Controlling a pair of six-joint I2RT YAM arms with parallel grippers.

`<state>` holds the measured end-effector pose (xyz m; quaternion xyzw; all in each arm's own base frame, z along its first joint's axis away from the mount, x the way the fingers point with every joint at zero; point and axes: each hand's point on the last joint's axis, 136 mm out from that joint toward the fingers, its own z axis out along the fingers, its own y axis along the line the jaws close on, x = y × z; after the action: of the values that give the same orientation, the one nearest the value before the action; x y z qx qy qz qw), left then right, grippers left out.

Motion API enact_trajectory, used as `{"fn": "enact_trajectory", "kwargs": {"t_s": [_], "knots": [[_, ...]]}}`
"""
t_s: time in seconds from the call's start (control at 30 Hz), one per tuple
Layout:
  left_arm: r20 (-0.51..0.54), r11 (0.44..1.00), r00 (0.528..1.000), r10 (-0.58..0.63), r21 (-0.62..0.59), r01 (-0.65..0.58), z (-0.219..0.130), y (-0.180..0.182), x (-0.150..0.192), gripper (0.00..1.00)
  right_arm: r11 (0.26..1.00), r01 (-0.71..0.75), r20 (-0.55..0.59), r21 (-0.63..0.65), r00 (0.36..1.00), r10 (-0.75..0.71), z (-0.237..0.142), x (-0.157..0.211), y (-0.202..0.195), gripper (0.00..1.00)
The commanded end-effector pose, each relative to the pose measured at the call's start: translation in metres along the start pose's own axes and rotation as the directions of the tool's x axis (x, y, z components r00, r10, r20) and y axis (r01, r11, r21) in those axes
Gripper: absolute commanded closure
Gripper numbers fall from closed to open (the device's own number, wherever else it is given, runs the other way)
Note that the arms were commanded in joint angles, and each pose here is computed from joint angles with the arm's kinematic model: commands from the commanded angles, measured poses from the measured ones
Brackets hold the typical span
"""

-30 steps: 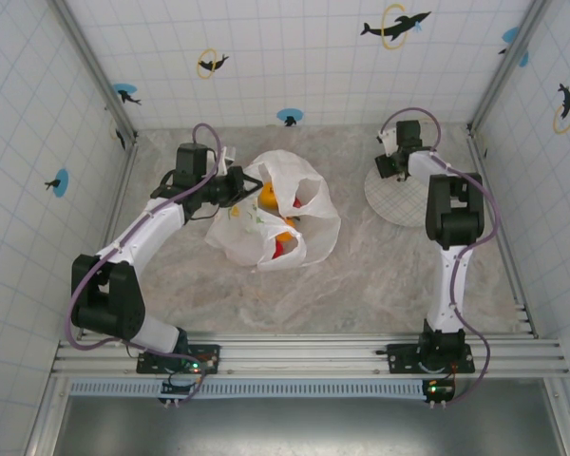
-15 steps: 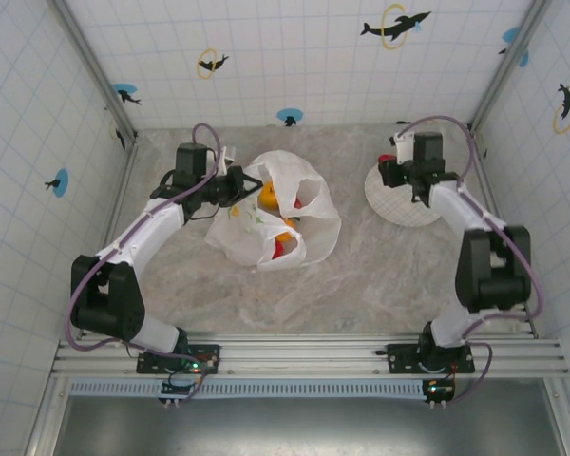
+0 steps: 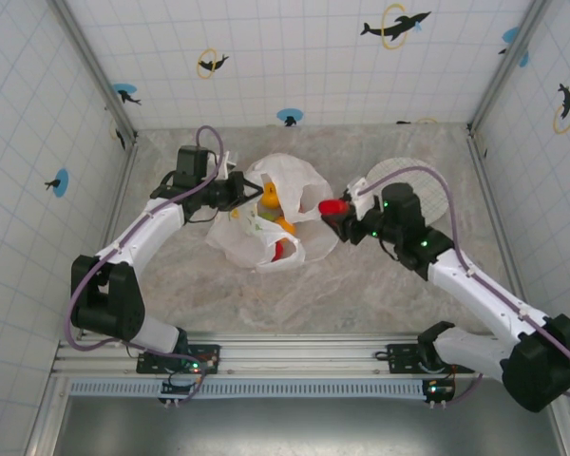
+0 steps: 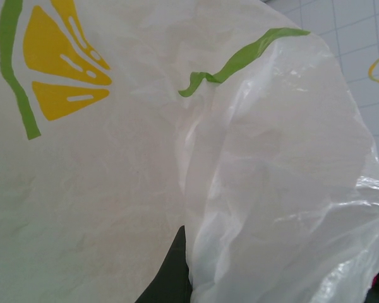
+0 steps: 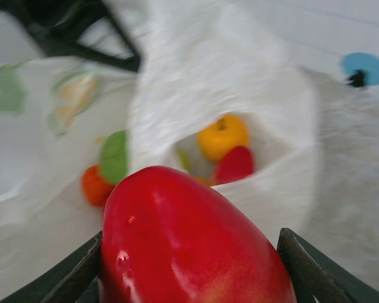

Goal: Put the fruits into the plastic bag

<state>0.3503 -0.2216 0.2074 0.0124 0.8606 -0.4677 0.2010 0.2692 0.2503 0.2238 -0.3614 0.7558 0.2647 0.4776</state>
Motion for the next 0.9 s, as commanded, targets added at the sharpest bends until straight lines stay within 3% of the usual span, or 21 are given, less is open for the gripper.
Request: {"fn": "enact_trajectory", "kwargs": {"t_s": [0.0,0.2,0.53,0.87], "knots": [[-0.003,0.999,0.999,0.036,0.032,-0.036,-0.003,-0.011,-0.007,1.00,0.999,0.031,-0.085,-0.029,0.996,-0.034,0.013,0.027,0.021,0.46],[-0.004,0.999,0.999,0.032,0.038,-0.032,-0.004,-0.012,-0.004,1.00,0.997,0.062,-0.141,-0.050,0.988,-0.068,0.050,0.039,0.034,0.46],[-0.002,0.999,1.000,0.026,0.042,-0.026,-0.005,-0.010,0.000,1.00,0.998,0.054,-0.118,-0.032,0.991,-0.058,0.123,0.032,0.035,0.46],[0.008,0.998,1.000,0.028,0.057,-0.029,-0.006,-0.014,-0.002,1.00,0.992,-0.097,0.010,0.080,0.995,0.096,0.178,0.006,0.018,0.45]]}}
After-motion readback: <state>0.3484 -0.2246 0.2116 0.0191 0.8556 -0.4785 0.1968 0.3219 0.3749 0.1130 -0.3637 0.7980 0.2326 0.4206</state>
